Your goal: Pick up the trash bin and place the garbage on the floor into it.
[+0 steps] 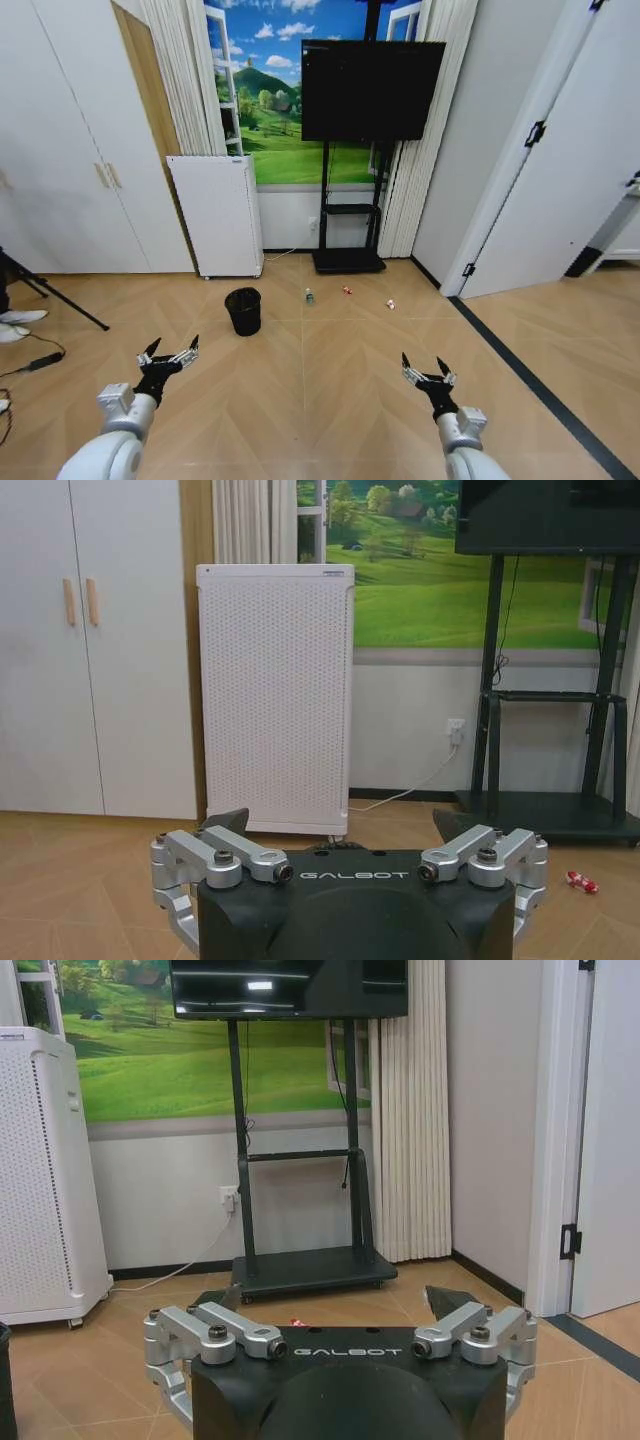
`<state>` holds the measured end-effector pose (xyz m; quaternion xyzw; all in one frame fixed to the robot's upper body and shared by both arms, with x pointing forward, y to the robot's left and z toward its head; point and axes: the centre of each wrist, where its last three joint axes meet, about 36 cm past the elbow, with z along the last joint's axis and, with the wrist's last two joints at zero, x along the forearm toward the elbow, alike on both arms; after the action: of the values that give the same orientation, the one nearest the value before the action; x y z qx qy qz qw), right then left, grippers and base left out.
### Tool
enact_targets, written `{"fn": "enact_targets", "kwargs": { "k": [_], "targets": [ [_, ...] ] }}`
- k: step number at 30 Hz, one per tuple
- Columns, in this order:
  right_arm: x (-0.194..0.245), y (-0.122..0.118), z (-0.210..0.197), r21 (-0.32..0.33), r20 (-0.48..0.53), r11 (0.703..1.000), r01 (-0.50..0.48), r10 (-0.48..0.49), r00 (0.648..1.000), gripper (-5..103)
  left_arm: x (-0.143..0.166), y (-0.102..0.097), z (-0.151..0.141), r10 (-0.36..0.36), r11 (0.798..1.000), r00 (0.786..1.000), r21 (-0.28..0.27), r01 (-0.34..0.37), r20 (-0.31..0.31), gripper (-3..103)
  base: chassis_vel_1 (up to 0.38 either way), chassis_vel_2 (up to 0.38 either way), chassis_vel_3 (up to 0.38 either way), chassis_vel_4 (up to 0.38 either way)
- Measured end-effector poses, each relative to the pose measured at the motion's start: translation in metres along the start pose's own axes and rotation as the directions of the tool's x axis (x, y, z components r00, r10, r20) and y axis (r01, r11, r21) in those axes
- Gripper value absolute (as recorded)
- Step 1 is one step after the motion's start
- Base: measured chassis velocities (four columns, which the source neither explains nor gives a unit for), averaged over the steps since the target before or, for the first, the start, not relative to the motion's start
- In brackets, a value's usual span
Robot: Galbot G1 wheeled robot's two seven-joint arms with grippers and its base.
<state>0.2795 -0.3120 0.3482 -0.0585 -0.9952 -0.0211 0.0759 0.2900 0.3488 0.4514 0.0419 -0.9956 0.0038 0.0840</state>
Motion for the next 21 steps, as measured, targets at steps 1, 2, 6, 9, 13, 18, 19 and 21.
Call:
{"fn": "enact_targets", "kwargs": {
  "k": [1, 2, 6, 9, 13, 18, 19, 21],
  "targets": [
    [0.0003, -0.0002, -0.0001, -0.001, 0.000, 1.000, 0.000, 0.000, 1.000, 100, 0.0002, -0.0001, -0.0002, 0.003, 1.000, 1.000, 0.001, -0.003, 0.001, 100, 0.000, 0.000, 0.000, 0.000],
    [0.0006, -0.0007, -0.0004, -0.005, -0.001, 1.000, 0.001, -0.001, 1.000, 100, 0.0006, 0.0000, -0.0007, 0.009, 1.000, 1.000, 0.001, -0.009, 0.005, 100, 0.000, 0.000, 0.000, 0.000],
    [0.0010, -0.0023, -0.0008, -0.032, 0.004, 0.998, 0.046, -0.045, 0.999, 100, 0.0013, 0.0017, -0.0014, 0.034, 0.999, 0.999, 0.005, -0.034, 0.018, 100, 0.000, 0.000, 0.000, 0.000],
    [0.0009, -0.0042, -0.0011, -0.048, 0.009, 0.994, 0.094, -0.094, 0.996, 100, 0.0009, 0.0028, -0.0024, 0.051, 0.998, 0.998, 0.020, -0.051, 0.024, 100, 0.000, 0.000, 0.000, 0.000],
    [-0.0009, -0.0059, -0.0005, -0.040, 0.027, 0.990, 0.132, -0.131, 0.991, 100, -0.0008, 0.0037, -0.0048, 0.067, 0.997, 0.997, 0.040, -0.068, 0.037, 100, 0.000, 0.000, 0.000, 0.000],
    [-0.0024, -0.0060, -0.0016, -0.008, 0.063, 0.990, 0.141, -0.140, 0.988, 100, -0.0022, 0.0048, -0.0067, 0.083, 0.996, 0.995, 0.036, -0.085, 0.048, 100, 0.000, 0.000, 0.000, 0.000],
    [-0.0031, -0.0062, -0.0012, 0.004, 0.075, 0.990, 0.141, -0.141, 0.987, 100, -0.0025, 0.0050, -0.0071, 0.086, 0.996, 0.995, 0.034, -0.087, 0.052, 100, 0.000, 0.000, 0.000, 0.000],
    [-0.0031, -0.0062, -0.0010, 0.009, 0.079, 0.990, 0.140, -0.141, 0.987, 100, -0.0029, 0.0054, -0.0076, 0.090, 0.995, 0.994, 0.031, -0.092, 0.055, 100, 0.000, 0.000, 0.000, 0.000]
  ]
}}
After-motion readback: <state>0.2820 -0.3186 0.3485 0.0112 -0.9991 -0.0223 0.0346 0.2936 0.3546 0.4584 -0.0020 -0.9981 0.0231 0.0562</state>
